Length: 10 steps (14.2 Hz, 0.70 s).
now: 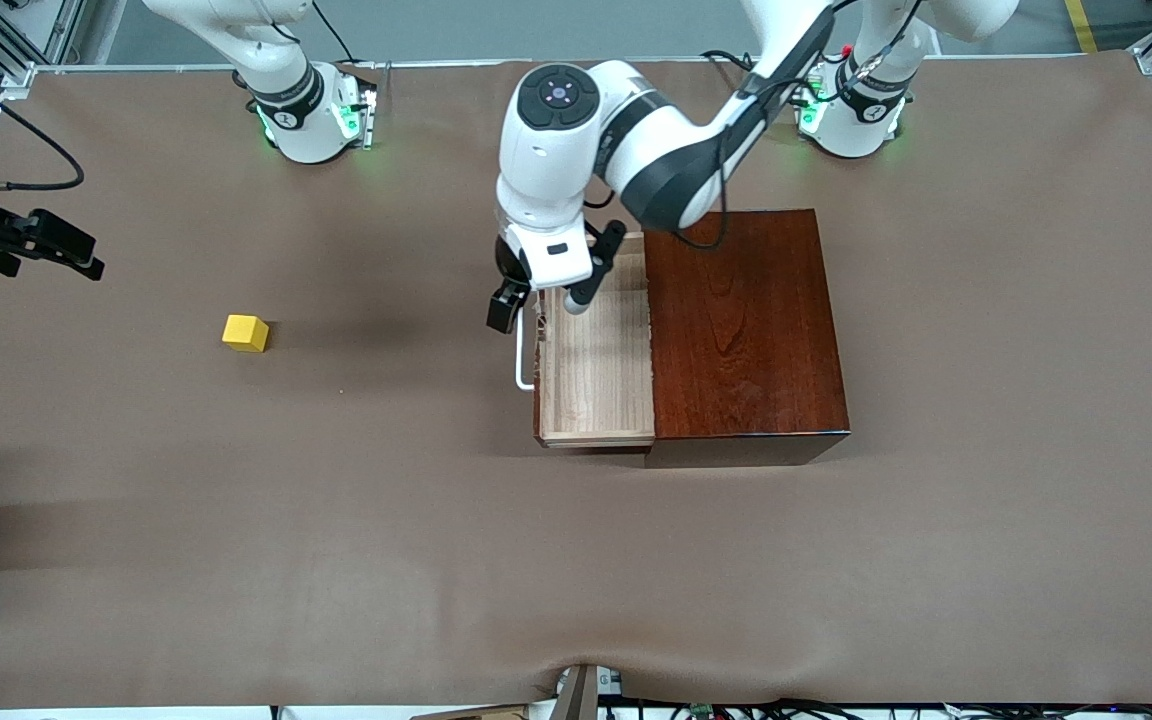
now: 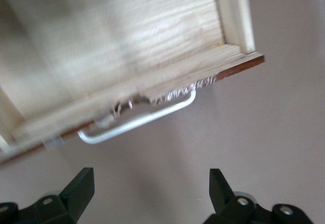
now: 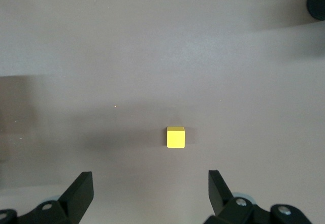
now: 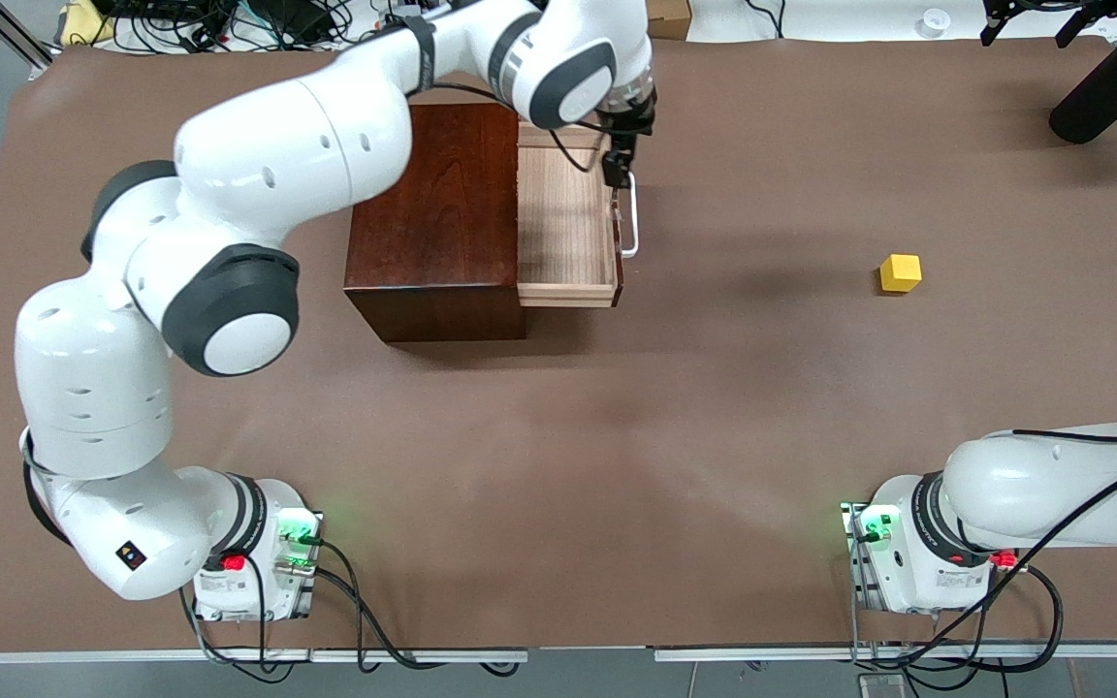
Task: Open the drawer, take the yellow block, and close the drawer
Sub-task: 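Move the left gripper back over the open drawer front, then push the drawer front inward with the left gripper to close it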
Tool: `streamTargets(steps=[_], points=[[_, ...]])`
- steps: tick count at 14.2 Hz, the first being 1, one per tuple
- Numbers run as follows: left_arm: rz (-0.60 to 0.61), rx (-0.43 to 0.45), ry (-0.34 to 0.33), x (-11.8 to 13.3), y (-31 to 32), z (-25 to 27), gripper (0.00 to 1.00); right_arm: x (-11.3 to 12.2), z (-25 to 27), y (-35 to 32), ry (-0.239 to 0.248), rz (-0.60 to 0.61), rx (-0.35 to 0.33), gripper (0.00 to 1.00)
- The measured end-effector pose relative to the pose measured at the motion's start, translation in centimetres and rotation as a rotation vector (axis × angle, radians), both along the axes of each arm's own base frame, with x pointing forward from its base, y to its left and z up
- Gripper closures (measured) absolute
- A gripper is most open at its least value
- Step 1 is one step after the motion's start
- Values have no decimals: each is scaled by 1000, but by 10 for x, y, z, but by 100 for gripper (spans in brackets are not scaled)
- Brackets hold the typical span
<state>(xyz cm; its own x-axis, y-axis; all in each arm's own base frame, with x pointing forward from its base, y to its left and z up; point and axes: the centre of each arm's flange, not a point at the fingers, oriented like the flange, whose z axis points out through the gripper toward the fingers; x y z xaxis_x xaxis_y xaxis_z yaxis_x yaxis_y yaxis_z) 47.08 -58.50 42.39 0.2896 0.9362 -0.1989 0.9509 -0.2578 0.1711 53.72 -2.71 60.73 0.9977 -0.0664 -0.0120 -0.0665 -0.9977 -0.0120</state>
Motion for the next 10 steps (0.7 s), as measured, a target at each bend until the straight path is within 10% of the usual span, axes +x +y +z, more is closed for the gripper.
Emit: streamTargets(steps=[6,10], points=[[386,-58,70,9,-1,-7,0,0,-1,0,1,0,0,0],[411,-50,71,8,-7,-29,0,0,-1,0,1,0,0,0]])
